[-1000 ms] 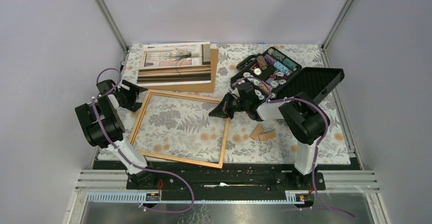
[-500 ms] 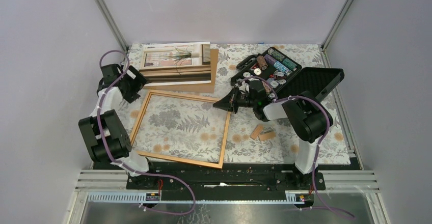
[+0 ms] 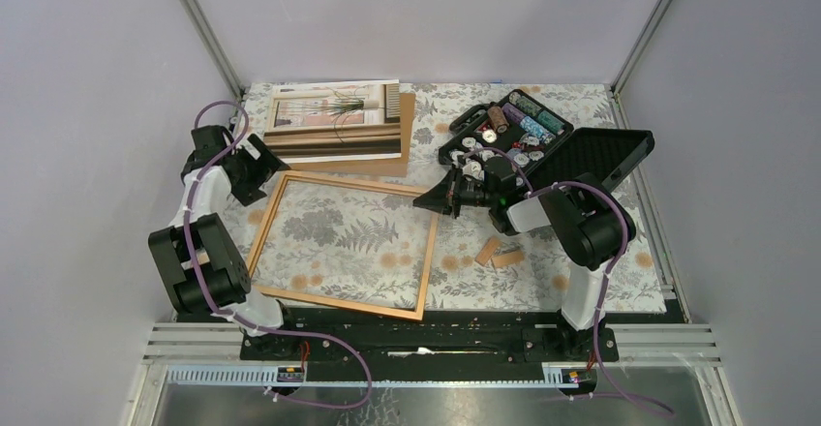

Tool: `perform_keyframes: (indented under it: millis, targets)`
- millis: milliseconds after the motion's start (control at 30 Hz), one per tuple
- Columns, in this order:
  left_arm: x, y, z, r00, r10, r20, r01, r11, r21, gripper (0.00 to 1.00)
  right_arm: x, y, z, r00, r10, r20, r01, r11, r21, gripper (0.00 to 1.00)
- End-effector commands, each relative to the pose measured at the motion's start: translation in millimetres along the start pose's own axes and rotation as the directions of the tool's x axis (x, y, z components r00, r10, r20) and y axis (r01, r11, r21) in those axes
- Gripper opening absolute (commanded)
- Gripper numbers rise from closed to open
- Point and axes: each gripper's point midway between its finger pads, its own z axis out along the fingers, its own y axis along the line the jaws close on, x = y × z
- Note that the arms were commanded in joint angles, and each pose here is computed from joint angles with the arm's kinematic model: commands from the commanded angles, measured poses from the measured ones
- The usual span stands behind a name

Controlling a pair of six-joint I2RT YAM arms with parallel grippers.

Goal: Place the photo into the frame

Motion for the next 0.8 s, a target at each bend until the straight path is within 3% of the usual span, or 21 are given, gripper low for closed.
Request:
perform_keyframes:
  millis: [0,400,767]
  targets:
    - [3,4,4,0.999,0.023,-0.024,-0.023,1.0,0.001,0.99,9,22,-14,0.996,-0.073,-0.045,0.07,0.995,-0.071,0.0]
    - [32,10,9,0.993,0.036,-0.115,-0.032,0.999,0.033,0.99,14,24,-19,0.994,-0.076,-0.08,0.065,0.989,-0.13,0.0]
    - [89,21,39,0.97,-0.026,-0.242,0.038,0.998,0.047,0.99,10,27,-24,0.996,-0.063,-0.065,0.051,0.985,-0.164,0.0]
